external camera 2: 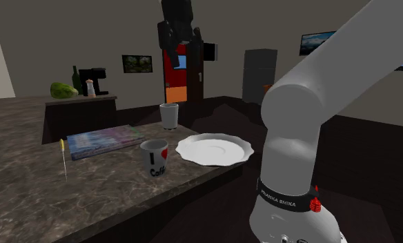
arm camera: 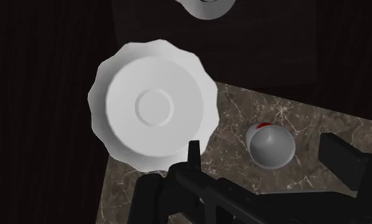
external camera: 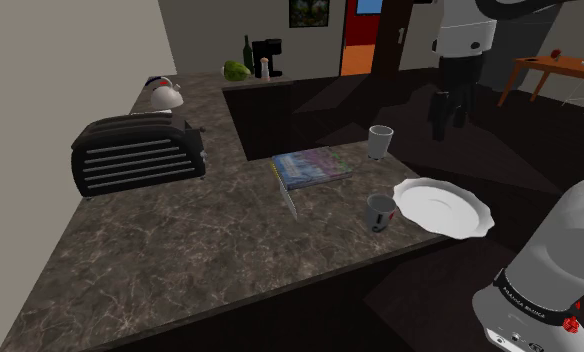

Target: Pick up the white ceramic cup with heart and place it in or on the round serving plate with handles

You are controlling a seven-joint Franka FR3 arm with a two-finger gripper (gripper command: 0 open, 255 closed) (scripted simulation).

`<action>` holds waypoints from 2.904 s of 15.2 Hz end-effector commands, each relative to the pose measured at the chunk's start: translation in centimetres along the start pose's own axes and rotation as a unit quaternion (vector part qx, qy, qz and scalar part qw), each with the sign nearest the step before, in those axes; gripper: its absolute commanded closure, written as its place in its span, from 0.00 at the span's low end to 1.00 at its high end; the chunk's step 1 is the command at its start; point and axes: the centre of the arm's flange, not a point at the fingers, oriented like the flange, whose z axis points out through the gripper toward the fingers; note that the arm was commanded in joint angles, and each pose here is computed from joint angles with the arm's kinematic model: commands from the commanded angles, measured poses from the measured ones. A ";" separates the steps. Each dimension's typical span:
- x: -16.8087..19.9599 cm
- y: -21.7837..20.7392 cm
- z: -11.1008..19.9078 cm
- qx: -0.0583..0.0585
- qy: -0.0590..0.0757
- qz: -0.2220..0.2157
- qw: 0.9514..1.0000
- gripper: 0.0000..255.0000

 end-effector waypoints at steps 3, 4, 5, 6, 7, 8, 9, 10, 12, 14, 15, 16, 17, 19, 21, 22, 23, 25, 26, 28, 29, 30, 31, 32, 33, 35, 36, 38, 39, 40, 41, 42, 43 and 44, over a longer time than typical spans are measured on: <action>0.7 -1.4 2.1 -0.003 0.010 -0.001 1.000 0.00; 1.0 -2.1 3.1 -0.005 0.014 -0.001 1.000 0.00; 1.4 -2.8 4.2 -0.006 0.019 -0.002 1.000 0.00; 1.7 -3.5 5.2 -0.008 0.024 -0.002 1.000 0.00; 2.1 -4.2 6.2 -0.009 0.029 -0.003 1.000 0.00; 2.5 -4.9 7.3 -0.011 0.034 -0.003 0.999 0.00; 2.9 -5.6 8.3 -0.012 0.038 -0.003 0.999 0.00; 3.3 -6.3 9.3 -0.014 0.043 -0.004 0.999 0.00; 4.1 -7.6 11.4 -0.017 0.053 -0.005 0.998 0.00; 5.0 -9.0 13.4 -0.020 0.062 -0.006 0.998 0.00; 5.4 -9.6 14.5 -0.021 0.067 -0.006 0.998 0.00; 5.9 -10.3 15.5 -0.023 0.072 -0.006 0.997 0.00; 6.3 -11.0 16.5 -0.024 0.077 -0.007 0.997 0.00; 7.3 -12.3 18.5 -0.027 0.086 -0.008 0.996 0.00; 7.8 -13.0 19.6 -0.029 0.091 -0.008 0.995 0.00; 7.9 -12.9 20.1 -0.029 0.091 -0.008 0.995 0.00; 8.0 -12.9 20.6 -0.029 0.091 -0.008 0.995 0.00; 8.2 -12.8 21.6 -0.029 0.091 -0.008 0.995 0.00; 8.3 -12.8 22.2 -0.029 0.091 -0.008 0.995 0.00; 8.5 -12.7 23.5 -0.029 0.091 -0.008 0.995 0.00; 8.5 -12.7 23.5 -0.029 0.091 -0.008 0.995 0.00; 8.5 -12.7 23.5 -0.029 0.091 -0.008 0.995 0.00; 8.5 -12.7 23.5 -0.029 0.091 -0.008 0.995 0.00; 8.5 -12.7 23.5 -0.029 0.091 -0.008 0.995 0.00; 8.5 -12.7 23.5 -0.029 0.091 -0.008 0.995 0.00; 8.5 -12.7 23.5 -0.029 0.091 -0.008 0.995 0.00; 8.5 -12.7 23.5 -0.029 0.091 -0.008 0.995 0.00; 8.5 -12.7 23.5 -0.029 0.091 -0.008 0.995 1.00; 8.5 -12.7 23.5 -0.029 0.091 -0.008 0.995 1.00; 8.5 -12.7 23.5 -0.029 0.091 -0.008 0.995 1.00; 8.5 -12.7 23.5 -0.029 0.091 -0.008 0.995 1.00; 8.5 -12.7 23.5 -0.029 0.091 -0.008 0.995 1.00; 8.5 -12.7 23.5 -0.029 0.091 -0.008 0.995 1.00; 8.5 -12.7 23.5 -0.029 0.091 -0.008 0.995 1.00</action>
